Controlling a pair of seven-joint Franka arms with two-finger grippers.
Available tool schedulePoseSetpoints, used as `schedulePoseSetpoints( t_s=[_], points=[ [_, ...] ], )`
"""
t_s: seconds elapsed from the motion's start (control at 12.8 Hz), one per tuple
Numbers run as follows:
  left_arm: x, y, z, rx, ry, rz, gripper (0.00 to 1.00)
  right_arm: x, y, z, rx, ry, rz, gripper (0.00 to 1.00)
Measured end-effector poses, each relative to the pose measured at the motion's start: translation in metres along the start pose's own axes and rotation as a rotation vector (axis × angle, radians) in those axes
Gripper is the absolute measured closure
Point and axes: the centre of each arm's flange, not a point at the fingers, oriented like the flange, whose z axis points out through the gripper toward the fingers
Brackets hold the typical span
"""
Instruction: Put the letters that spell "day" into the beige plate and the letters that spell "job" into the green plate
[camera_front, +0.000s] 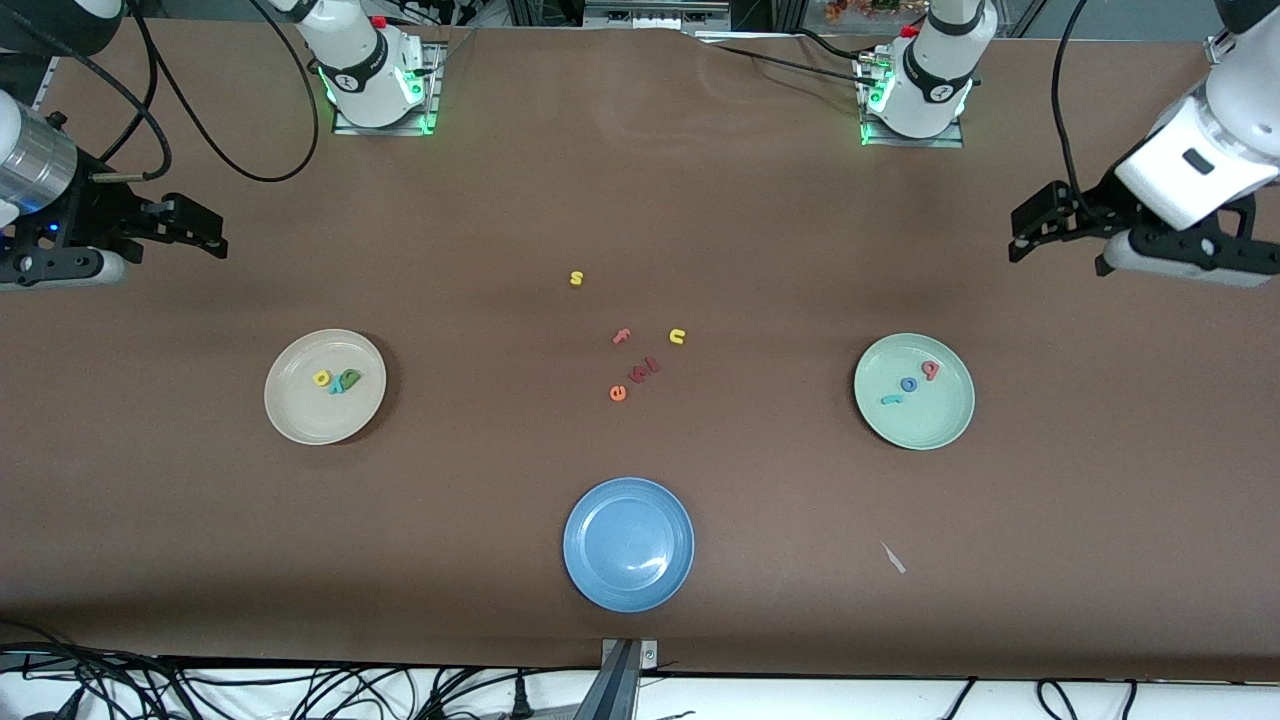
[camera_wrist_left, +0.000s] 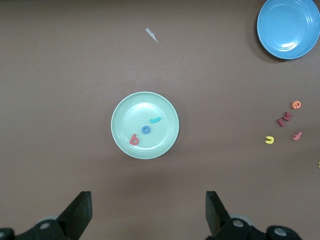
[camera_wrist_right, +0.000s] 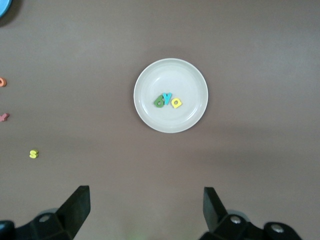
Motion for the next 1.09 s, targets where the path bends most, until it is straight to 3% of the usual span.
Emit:
schedulePoseSetpoints(
  t_s=[0.23,0.7,1.09],
  points=[
    [-0.005,-0.008,0.004,0.075,-0.038,0.004,0.00,-0.005,0.000,-0.002,-0.005,-0.018,-0.001,0.00],
    [-0.004,-0.010,0.008,0.078,-0.064,0.002,0.00,-0.015,-0.002,0.000,-0.018,-0.083,0.006,0.00],
    [-0.003,-0.010,0.008,0.073,-0.064,-0.003,0.00,-0.012,0.000,-0.004,-0.017,-0.053,-0.014,0.00]
  ],
)
